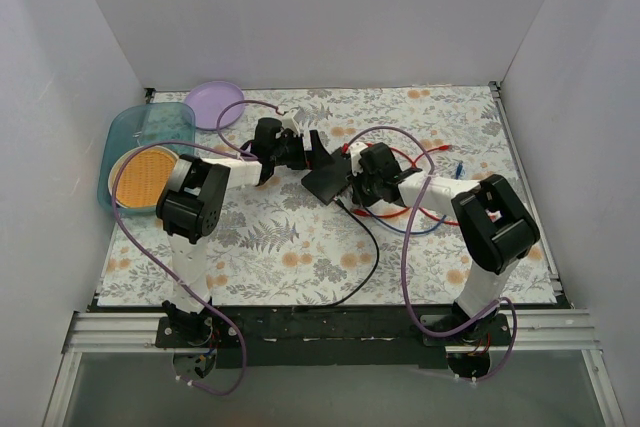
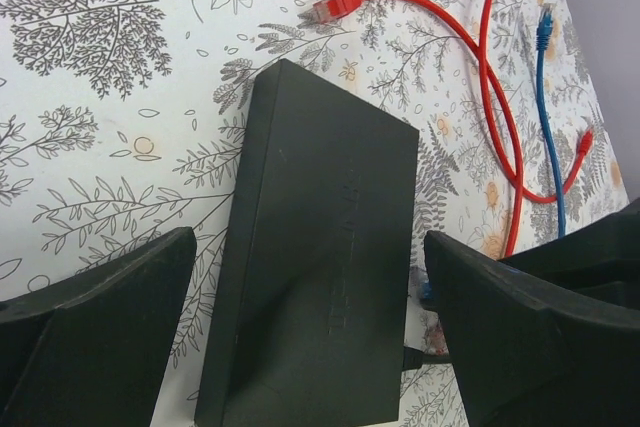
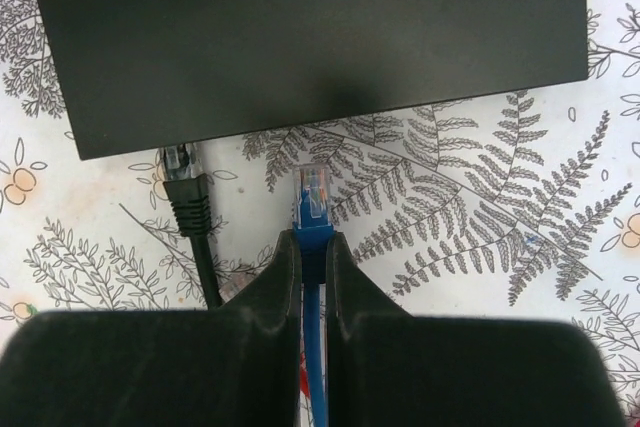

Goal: Insert the plug into the switch port

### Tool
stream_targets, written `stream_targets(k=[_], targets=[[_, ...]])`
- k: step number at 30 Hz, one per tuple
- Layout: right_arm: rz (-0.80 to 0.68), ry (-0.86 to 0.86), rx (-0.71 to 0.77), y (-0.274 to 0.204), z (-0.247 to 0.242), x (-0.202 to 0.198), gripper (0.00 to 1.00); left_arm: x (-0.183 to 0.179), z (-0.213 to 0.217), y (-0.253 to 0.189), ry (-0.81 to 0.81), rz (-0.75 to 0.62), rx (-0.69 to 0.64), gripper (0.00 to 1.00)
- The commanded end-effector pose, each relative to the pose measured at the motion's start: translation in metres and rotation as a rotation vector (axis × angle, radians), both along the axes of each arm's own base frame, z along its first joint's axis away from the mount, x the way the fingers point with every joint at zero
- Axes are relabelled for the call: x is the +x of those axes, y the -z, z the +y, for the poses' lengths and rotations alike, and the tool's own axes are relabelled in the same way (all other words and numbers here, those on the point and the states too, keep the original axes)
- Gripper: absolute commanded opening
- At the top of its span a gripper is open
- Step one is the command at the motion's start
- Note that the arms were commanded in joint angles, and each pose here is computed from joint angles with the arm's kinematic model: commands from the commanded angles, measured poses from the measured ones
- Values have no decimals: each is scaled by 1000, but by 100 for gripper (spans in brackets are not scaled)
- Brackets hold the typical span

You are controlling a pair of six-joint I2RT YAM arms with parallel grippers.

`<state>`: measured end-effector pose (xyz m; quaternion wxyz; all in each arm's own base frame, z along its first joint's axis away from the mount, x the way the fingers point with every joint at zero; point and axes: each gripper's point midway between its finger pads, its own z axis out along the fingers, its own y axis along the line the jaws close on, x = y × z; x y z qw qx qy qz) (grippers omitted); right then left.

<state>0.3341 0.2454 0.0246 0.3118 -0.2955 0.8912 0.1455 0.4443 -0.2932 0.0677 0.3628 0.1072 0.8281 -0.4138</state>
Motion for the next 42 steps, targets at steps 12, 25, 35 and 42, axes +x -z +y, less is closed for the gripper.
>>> stream_targets(k=[12, 25, 35, 42], targets=[[-51, 44, -82, -4, 3, 19, 1, 9, -13, -14, 76, -25, -51, 98], [-57, 30, -170, 0, 18, 18, 1, 3, -14, -10, 93, -8, -57, 98], [-44, 17, -211, 2, 23, 17, 1, -3, -15, -6, 108, 19, -67, 97], [-40, 18, -210, 1, 26, 19, 1, -9, -15, -4, 114, 35, -81, 96]])
